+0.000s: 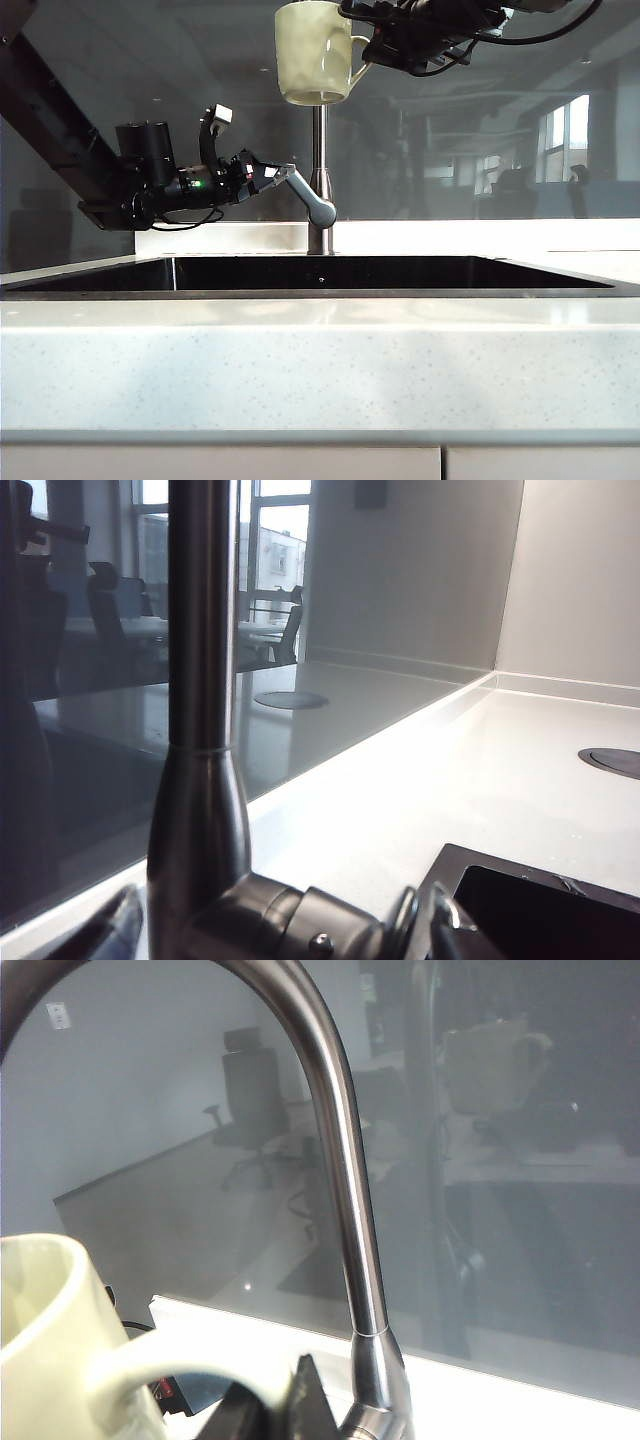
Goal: Pick up the mug next to the sink, go to the faucet to get some water, pour the water into the sink, and finally put the mug back to its place.
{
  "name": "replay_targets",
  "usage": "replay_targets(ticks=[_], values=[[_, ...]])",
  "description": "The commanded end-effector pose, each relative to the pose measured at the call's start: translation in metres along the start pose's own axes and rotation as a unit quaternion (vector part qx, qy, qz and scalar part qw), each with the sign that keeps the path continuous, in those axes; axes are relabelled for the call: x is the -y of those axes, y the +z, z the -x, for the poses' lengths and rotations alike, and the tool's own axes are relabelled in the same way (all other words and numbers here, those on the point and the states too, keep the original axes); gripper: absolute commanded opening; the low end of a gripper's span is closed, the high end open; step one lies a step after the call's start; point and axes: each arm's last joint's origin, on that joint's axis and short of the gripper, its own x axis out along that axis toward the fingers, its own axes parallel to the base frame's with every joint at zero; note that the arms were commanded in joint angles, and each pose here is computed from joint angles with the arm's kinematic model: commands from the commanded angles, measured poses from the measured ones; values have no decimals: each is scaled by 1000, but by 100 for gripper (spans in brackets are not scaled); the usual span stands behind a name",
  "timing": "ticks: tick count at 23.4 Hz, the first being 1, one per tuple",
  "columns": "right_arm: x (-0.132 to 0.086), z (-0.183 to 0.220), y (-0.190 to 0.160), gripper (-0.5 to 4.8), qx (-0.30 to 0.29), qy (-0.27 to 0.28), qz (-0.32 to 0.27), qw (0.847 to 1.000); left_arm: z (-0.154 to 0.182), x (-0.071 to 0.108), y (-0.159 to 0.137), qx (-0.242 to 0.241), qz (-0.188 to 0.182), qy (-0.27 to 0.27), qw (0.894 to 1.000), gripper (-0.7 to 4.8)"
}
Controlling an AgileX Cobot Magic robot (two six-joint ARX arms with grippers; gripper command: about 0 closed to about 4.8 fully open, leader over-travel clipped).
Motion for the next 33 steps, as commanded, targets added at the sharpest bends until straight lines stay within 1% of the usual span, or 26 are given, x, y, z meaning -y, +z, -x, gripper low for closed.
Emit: replay_targets(ticks=[1,6,9,11,12,14,17,20,22,25,27,29,31,33], values=[[-4,3,19,-5,56,9,-5,998,-1,1,7,7,-10,2,1000,363],[-4,3,19,-5,55,9,-5,998,-1,0,7,11,-10,12,1000,362],[-4,3,19,-5,55,9,-5,998,-1,-1,7,16,-10,29,999,362],[-4,3,19,-5,56,9,-5,998,-1,-2,7,18,-9,46,999,362],[-4,3,19,-5,56,9,-5,998,-1,-4,6,19,-12,68,997,362],[-4,3,19,-5,56,9,-5,998,-1,-6,4,19,-15,92,995,362],[-4,3,19,-5,55,9,-5,998,0,-8,2,18,-10,129,991,362],[-4,3,20,-5,56,9,-5,998,1,-11,0,11,-13,160,987,362],[-4,3,20,-5,56,9,-4,998,1,-11,-1,8,-12,168,986,362],[-4,3,20,-5,56,9,-4,998,1,-10,1,7,-18,130,991,363],[-4,3,20,-5,55,8,-4,998,3,-8,5,12,-9,82,997,363],[-4,3,19,-5,54,8,0,999,6,-6,10,18,3,21,1000,363],[-3,3,20,-5,54,7,3,999,9,-3,16,25,12,-24,999,363],[-3,3,20,-5,55,7,3,998,15,-1,25,40,25,-50,998,363]])
